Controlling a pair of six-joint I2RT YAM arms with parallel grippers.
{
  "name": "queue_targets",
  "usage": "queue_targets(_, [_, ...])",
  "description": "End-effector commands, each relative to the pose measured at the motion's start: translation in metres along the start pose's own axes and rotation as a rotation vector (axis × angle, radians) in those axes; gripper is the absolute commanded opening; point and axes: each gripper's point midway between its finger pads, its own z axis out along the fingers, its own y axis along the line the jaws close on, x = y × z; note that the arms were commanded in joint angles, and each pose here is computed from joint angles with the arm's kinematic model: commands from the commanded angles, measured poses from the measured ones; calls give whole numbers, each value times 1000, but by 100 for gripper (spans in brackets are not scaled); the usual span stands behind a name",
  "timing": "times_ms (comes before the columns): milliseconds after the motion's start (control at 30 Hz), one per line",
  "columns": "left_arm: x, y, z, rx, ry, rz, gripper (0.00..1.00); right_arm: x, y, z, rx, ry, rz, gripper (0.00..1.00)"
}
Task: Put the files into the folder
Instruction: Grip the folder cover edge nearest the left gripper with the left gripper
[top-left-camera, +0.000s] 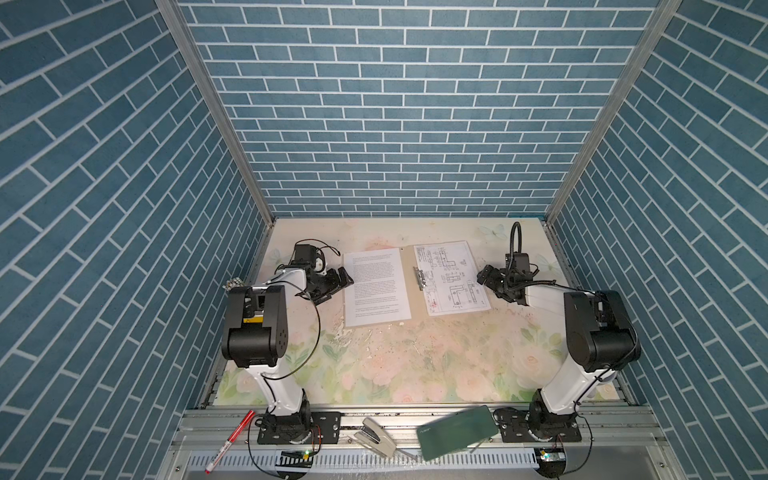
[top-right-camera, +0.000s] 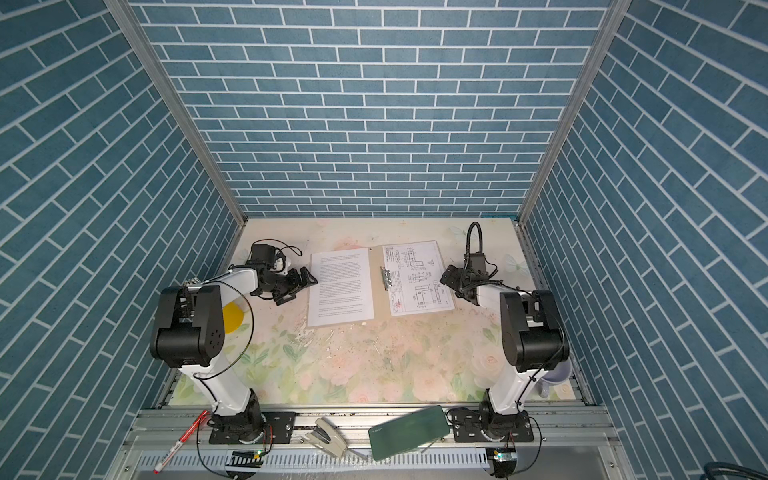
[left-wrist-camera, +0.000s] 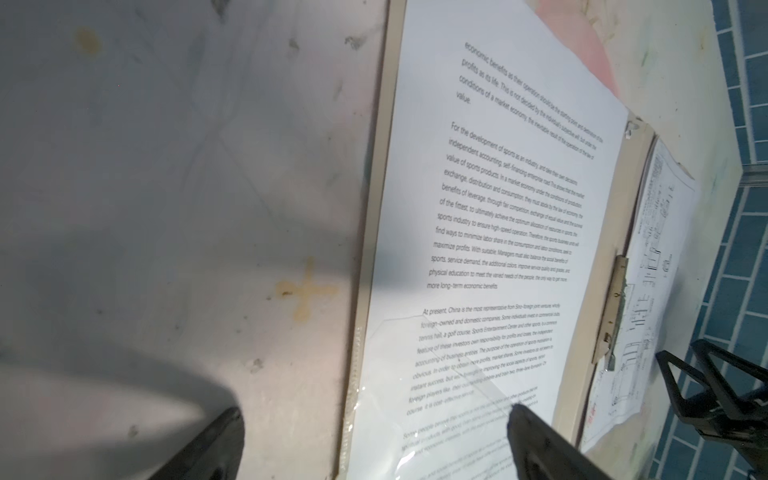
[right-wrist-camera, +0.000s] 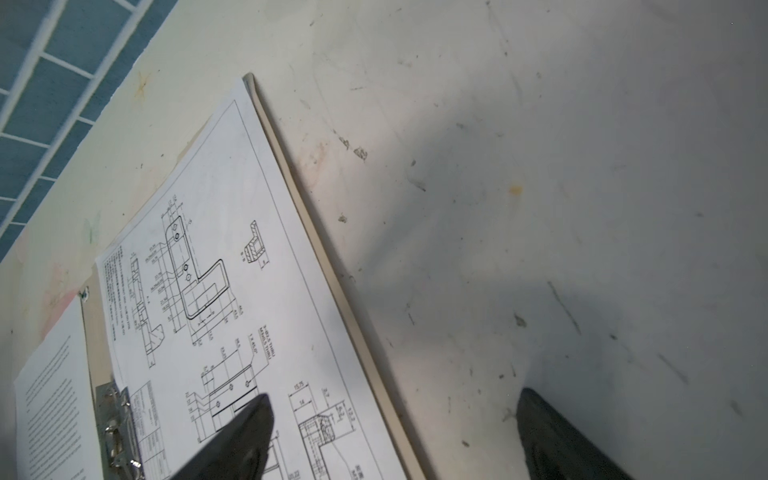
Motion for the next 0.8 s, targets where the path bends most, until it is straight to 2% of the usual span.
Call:
queue_targets(0, [22,10,10,-5,64,-23,100,33,-15,10,31,120,64,89])
queue_targets(200, [34,7,16,32,87,-44,100,43,-10,18,-7,158,94,84])
queue_targets(467, [49,3,19,47,116,-55,100,51,-5,19,-25,165,116,82])
queue_targets(767, [55,-8,24,137,131,-98,100,57,-3,18,-34,172,128,80])
